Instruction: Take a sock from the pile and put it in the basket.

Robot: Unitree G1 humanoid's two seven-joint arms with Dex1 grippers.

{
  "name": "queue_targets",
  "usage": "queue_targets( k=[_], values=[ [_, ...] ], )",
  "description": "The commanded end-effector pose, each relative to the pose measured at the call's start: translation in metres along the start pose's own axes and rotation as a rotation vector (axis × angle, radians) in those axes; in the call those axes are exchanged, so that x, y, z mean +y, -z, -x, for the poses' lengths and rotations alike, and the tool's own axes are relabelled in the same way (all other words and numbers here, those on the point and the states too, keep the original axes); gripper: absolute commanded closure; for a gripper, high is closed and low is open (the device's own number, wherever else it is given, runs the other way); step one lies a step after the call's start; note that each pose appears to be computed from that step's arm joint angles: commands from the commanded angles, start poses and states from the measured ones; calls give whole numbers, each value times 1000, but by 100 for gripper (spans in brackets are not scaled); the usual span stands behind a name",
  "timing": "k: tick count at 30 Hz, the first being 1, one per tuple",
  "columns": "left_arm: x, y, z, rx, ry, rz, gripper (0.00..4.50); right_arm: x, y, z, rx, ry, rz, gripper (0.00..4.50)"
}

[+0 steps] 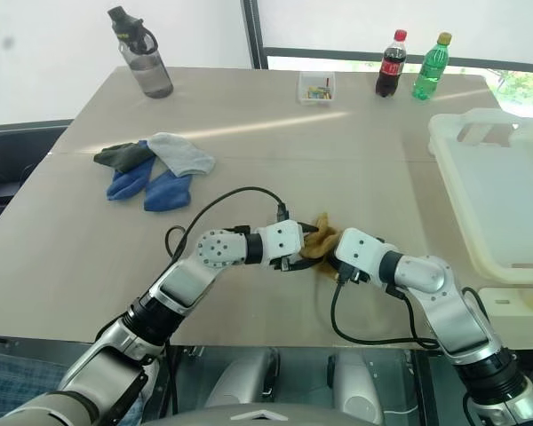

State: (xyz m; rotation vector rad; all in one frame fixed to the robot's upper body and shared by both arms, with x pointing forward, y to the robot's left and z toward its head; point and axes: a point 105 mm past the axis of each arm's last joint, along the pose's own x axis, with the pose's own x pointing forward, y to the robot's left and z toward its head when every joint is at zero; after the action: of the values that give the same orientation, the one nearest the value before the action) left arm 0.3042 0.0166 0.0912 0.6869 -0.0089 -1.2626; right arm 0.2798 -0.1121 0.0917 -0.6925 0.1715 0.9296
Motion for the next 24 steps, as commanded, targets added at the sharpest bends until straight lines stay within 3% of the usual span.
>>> queue_targets(
  k=[1,9,13,18,24],
  values=[
    [-14,4,-5,3,50,12,5,-4,-11,5,-30,16,14,219],
    [-14,7,-4,-12,25,75,5,-32,-38,28,-110,69,-22,219],
    [-2,3,-6,-99,-73,426,5,-25,-35,25,-95,46,-18,219],
    [5,-17,2,-276,-39,841,5,-20,-32,21,-86,41,-27,219],
    [21,-35,18,-454,-9,1076,5,-15,-26,19,-61,27,-27,219]
  ],
)
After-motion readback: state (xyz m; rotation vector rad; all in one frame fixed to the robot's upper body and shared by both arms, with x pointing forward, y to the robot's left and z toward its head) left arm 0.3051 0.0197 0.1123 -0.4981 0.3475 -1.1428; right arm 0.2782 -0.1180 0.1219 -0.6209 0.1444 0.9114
